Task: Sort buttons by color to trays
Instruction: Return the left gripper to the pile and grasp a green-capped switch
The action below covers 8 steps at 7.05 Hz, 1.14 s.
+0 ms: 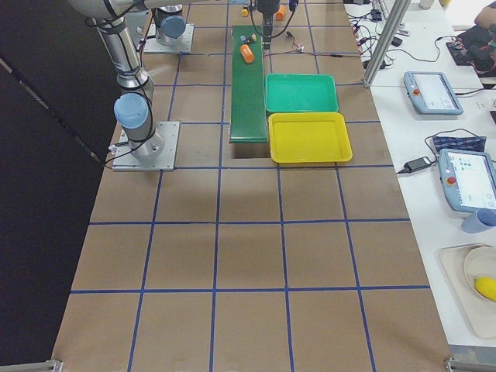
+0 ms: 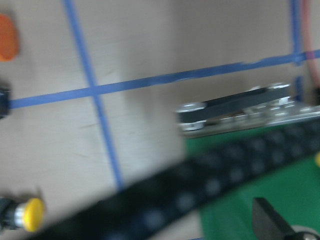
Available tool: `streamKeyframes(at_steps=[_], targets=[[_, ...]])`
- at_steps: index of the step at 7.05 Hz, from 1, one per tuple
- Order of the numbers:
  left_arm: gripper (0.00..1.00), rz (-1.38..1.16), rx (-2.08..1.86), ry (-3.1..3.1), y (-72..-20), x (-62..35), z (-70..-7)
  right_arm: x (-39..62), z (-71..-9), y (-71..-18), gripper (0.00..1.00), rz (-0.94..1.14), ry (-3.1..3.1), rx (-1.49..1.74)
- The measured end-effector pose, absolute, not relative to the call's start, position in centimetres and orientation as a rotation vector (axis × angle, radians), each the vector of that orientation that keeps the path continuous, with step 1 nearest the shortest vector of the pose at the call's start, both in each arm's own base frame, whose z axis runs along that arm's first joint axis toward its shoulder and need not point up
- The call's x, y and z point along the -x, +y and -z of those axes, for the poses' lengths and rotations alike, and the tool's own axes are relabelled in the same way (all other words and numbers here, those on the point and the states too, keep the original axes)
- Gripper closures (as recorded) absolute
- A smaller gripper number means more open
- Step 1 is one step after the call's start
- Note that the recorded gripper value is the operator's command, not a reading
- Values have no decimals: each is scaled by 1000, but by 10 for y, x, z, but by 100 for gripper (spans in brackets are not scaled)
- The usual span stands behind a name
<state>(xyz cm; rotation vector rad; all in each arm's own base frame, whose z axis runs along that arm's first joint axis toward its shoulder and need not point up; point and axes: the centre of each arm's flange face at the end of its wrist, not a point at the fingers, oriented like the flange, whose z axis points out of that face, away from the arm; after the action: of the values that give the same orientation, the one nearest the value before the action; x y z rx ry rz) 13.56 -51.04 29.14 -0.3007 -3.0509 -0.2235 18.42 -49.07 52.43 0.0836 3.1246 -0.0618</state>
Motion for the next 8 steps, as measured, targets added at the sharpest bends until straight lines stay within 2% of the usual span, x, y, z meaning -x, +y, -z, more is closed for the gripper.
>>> streamKeyframes(at_steps=[3, 8], targets=[[0, 147, 549, -3057, -496, -262, -246, -180, -525, -490, 0, 53, 3133, -24], [0, 95, 821, -3040, -503, -306, -201, -176, -527, -486, 0, 39, 3136, 10]])
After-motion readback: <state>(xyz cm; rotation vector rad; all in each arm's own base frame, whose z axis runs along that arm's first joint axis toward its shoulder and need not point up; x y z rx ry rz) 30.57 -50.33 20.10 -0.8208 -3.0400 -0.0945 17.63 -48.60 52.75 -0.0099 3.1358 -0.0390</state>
